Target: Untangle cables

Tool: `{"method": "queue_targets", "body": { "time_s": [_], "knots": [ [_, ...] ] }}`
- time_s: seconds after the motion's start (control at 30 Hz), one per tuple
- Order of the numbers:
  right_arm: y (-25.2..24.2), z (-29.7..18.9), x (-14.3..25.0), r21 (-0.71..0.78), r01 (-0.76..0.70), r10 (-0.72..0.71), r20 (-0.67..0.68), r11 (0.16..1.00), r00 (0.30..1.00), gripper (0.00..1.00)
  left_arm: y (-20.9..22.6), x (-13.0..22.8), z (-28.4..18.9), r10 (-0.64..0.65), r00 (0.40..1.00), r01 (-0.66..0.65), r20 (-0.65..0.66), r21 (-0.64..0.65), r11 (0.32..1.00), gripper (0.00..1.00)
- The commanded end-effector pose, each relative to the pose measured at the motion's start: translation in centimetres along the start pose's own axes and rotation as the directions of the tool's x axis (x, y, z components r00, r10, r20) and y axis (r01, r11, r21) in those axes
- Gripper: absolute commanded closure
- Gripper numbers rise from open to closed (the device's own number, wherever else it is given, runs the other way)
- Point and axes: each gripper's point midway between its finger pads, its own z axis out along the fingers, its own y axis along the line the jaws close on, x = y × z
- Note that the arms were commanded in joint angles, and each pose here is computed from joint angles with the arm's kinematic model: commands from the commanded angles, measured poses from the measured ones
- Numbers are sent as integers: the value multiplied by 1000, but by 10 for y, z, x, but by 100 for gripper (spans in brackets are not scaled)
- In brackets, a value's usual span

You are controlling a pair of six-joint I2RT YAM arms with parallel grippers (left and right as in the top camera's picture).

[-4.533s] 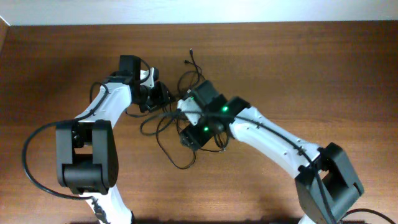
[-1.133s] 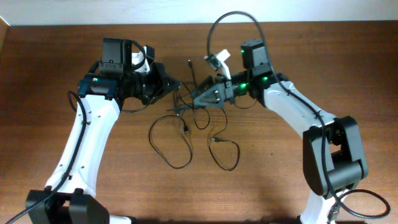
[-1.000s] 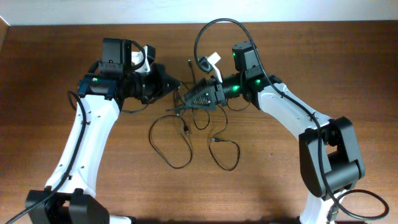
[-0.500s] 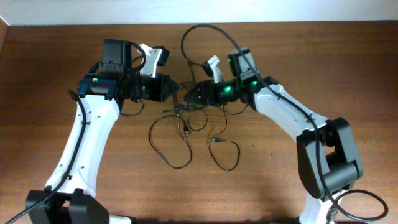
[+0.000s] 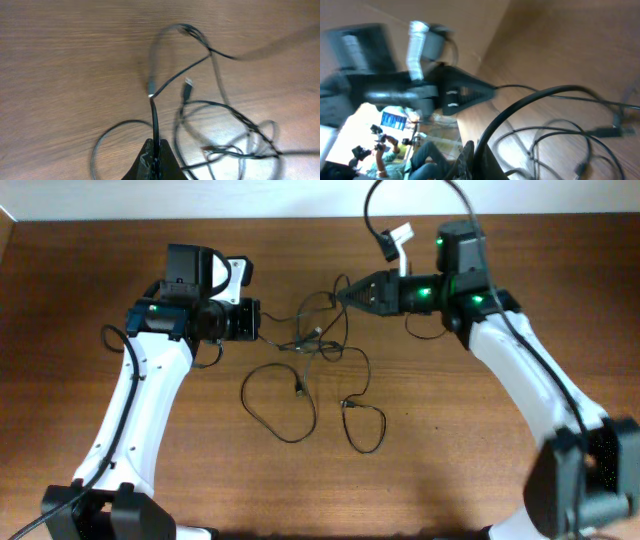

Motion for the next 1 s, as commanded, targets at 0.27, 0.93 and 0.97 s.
{"method": "queue_targets", "body": {
  "time_s": [0.27, 0.93, 0.97],
  "knots": [
    [92, -163, -35, 378, 55, -216, 397, 924, 892, 96, 115, -13, -39, -547, 819, 564, 170, -73, 822, 100],
    [18, -522, 18, 627, -768, -499, 711, 130, 496, 96, 305, 43, -152, -780, 353, 921, 517, -45, 387, 100],
    [10, -528, 26, 609, -787, -480, 722, 101, 497, 96, 306, 45, -151, -782, 352, 923, 514, -50, 382, 100]
  ]
}}
